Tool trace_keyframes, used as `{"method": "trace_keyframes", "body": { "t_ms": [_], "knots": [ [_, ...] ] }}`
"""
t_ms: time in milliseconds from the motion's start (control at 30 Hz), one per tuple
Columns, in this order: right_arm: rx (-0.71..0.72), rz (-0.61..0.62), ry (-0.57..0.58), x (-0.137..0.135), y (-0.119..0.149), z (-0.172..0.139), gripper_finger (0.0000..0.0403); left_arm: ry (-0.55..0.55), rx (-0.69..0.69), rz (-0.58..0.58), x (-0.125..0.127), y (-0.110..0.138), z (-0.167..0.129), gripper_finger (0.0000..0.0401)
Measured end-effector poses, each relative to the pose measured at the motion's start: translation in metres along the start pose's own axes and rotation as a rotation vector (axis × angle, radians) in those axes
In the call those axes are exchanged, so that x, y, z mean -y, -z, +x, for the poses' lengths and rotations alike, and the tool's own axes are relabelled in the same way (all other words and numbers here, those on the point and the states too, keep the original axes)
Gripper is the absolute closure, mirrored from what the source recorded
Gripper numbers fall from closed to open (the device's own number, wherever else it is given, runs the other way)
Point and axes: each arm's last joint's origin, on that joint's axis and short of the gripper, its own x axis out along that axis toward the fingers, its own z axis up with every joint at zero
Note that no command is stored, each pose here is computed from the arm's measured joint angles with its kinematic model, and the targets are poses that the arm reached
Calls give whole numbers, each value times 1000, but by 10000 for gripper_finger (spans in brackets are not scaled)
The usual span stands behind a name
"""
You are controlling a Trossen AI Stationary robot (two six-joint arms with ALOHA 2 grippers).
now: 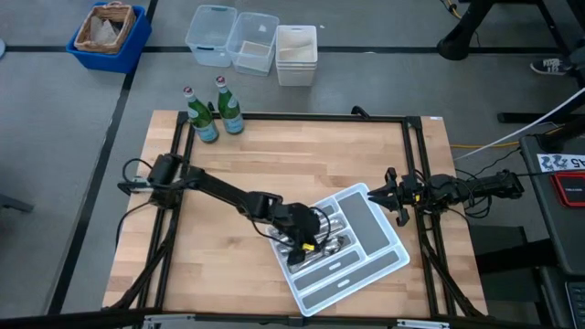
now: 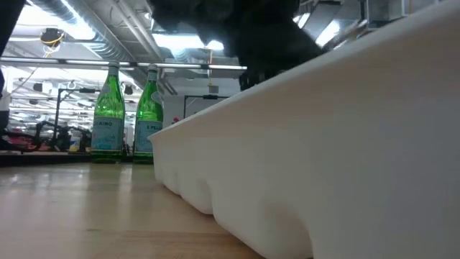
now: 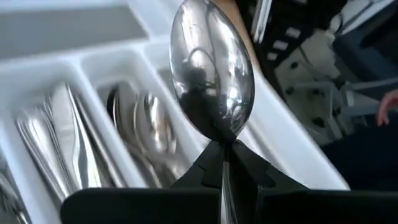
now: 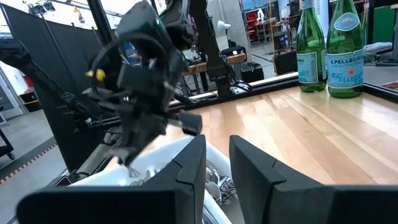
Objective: Sort silverware
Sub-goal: Put the silver spoon into the white silverware tray
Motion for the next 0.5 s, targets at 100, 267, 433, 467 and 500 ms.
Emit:
{"method": "trace_keyframes", "body": {
  "t_ms": [100,267,433,467,500],
  "knots": [
    [0,0,0,0,0,0,327,1,-61,-16,-5,10,8,398],
    [-1,0,0,0,0,0,327,19,-115,-25,-8,24,22,398],
    [-1,0,0,0,0,0,327,26,-127,8,-4,31,29,391],
    [-1,0,0,0,0,0,327,25,-128,23,-4,32,30,387],
    [-1,0,0,0,0,0,327,20,-128,33,-4,33,30,383]
  ]
}}
